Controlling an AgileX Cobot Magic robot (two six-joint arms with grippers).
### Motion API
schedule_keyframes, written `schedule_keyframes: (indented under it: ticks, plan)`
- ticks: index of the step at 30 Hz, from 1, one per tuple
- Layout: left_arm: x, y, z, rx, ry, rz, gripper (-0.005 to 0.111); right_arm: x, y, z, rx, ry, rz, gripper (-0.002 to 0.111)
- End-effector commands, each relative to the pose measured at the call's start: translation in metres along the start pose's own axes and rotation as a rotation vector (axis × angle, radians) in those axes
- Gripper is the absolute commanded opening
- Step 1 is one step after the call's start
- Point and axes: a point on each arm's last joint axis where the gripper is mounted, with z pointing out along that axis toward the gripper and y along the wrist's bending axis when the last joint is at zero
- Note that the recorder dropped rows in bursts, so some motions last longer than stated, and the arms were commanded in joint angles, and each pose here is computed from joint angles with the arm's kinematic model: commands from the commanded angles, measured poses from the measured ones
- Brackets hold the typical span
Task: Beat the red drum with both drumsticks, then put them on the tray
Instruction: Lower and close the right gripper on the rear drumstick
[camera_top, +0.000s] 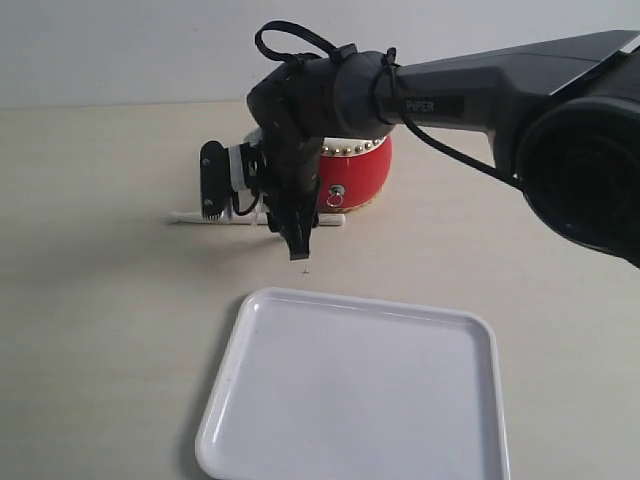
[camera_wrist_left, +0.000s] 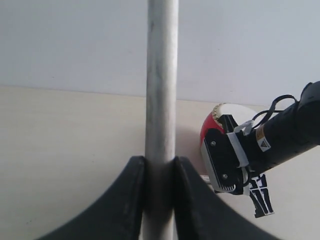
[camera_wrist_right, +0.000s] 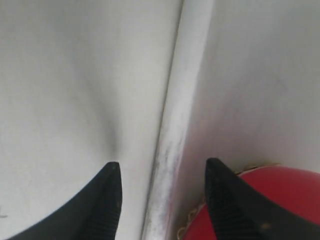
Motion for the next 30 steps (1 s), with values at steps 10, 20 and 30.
schedule_keyframes:
  ticks: [10, 20, 30]
  plan:
    - [0.000, 0.000, -0.001, 0.003, -0.003, 0.015, 0.000, 0.003, -0.004, 0.010, -0.013, 0.081, 0.001, 0.049]
    - [0.000, 0.000, -0.001, 0.003, -0.003, 0.017, 0.000, 0.007, -0.001, 0.019, -0.017, 0.128, -0.003, 0.049]
    - [0.000, 0.000, -0.001, 0.003, -0.003, 0.019, 0.000, 0.006, -0.001, 0.019, -0.020, 0.123, 0.000, 0.033]
